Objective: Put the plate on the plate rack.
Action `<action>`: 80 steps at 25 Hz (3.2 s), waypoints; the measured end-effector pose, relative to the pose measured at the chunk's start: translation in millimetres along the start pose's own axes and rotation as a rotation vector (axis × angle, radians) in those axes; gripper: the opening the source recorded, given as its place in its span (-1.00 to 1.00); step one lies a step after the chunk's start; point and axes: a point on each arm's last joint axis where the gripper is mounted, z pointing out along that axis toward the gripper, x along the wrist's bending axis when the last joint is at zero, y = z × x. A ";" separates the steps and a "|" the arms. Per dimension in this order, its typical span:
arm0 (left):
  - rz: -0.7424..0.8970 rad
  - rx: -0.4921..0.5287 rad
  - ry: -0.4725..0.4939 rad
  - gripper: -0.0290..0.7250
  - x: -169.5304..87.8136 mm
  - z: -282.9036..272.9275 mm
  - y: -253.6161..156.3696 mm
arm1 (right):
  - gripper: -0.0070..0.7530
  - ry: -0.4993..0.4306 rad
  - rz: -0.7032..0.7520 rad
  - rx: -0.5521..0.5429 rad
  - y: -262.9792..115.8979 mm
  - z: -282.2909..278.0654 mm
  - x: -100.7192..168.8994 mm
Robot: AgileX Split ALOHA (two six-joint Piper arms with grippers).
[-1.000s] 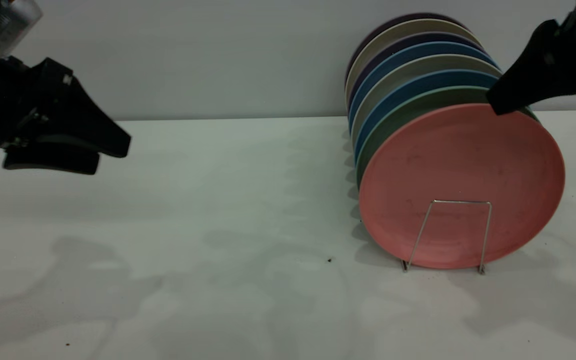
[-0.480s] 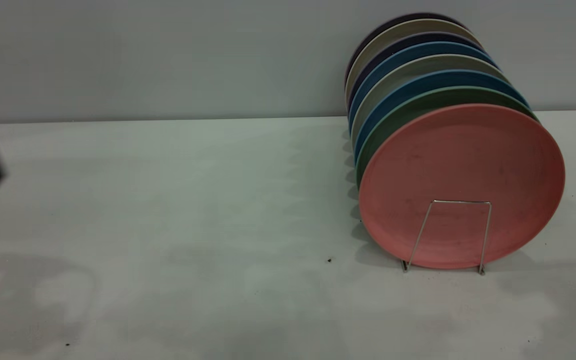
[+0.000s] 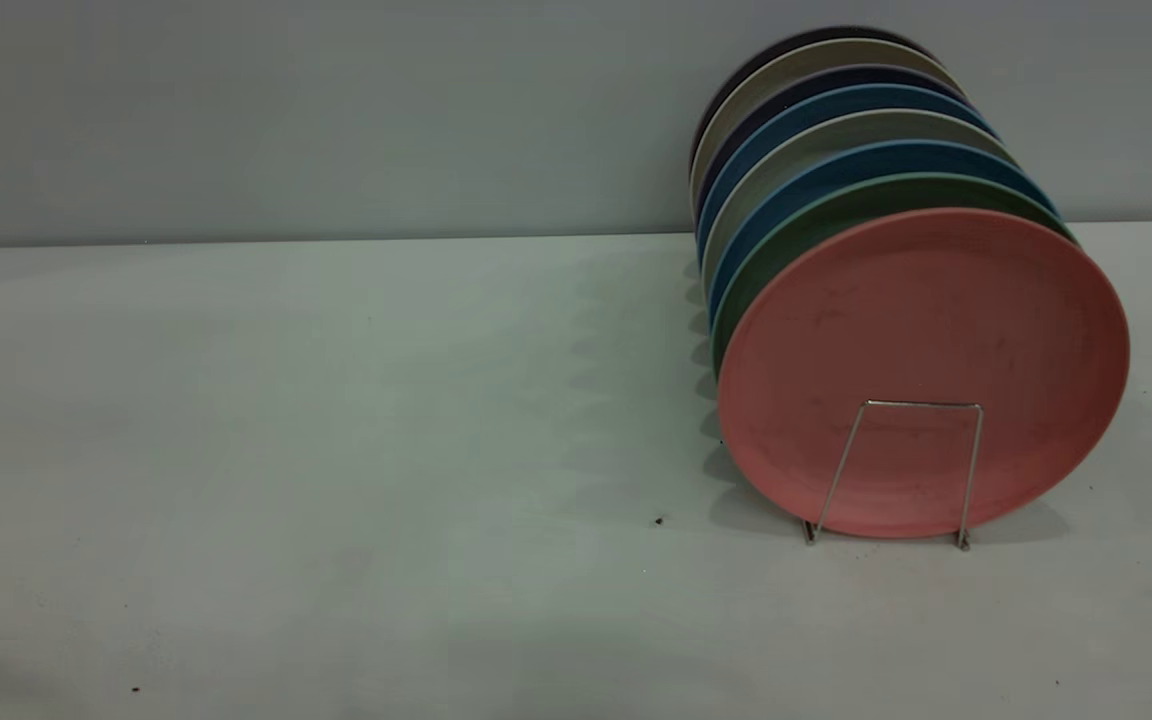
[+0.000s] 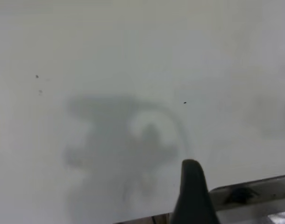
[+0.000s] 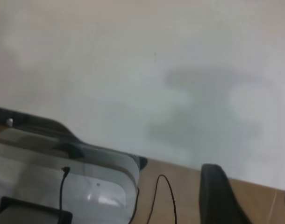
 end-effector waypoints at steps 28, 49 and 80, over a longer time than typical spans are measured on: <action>-0.012 -0.292 0.006 0.56 -24.2 -57.3 -156.3 | -0.01 -0.091 -0.045 -0.439 -150.2 -0.8 20.9; -0.049 -0.248 0.060 0.56 -17.5 -41.7 -165.2 | -0.01 -0.105 -0.049 -0.458 -150.0 0.0 19.9; -0.039 -0.361 0.067 0.56 -20.0 -51.7 -177.5 | -0.01 -0.117 -0.042 -0.488 -153.8 -2.0 20.5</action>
